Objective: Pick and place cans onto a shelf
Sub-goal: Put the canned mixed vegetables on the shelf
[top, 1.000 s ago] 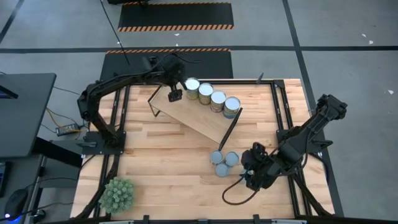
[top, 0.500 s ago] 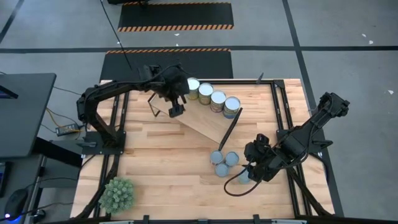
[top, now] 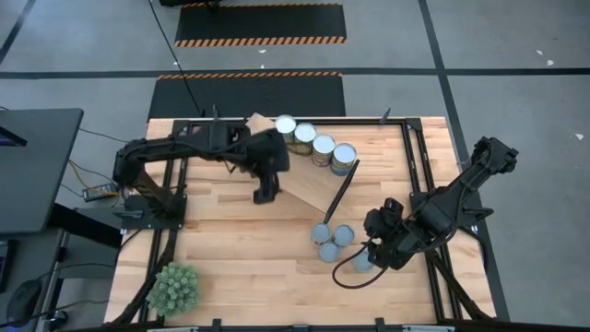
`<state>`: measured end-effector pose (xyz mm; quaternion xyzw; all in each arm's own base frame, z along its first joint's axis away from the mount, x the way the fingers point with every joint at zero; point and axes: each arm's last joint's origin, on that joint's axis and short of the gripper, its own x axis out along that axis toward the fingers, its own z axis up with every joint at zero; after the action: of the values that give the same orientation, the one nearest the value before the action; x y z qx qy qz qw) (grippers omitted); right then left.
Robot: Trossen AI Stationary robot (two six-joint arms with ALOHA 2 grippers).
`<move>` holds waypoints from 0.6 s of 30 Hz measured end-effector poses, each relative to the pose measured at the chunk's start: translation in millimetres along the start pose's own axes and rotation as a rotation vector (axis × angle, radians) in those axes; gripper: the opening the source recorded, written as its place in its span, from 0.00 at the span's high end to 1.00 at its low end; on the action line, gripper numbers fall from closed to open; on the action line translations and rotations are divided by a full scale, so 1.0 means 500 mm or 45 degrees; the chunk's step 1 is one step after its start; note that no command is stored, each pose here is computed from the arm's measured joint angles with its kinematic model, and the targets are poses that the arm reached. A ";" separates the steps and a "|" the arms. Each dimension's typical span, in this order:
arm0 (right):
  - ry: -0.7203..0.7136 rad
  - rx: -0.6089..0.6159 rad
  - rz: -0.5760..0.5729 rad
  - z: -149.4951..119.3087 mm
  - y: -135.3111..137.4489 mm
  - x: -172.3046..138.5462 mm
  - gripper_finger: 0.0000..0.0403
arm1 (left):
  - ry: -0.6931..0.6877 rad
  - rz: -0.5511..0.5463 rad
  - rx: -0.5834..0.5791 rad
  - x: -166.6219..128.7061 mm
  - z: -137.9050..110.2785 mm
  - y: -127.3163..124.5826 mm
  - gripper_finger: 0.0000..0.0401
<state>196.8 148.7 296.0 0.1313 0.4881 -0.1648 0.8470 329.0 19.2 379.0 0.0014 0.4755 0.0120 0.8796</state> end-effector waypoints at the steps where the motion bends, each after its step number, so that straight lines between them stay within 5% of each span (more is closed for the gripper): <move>1: 0.004 0.011 -0.005 -0.003 0.000 0.003 0.23 | -0.019 -0.001 0.018 0.000 0.003 -0.013 0.12; 18: 0.011 0.037 0.074 -0.005 0.009 0.020 0.23 | -0.133 0.049 0.203 0.023 -0.013 -0.155 0.32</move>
<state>201.4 152.0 286.3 0.1583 0.4853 -0.1467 0.8473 331.5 -58.2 364.7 0.0813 0.4284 -0.0093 0.8999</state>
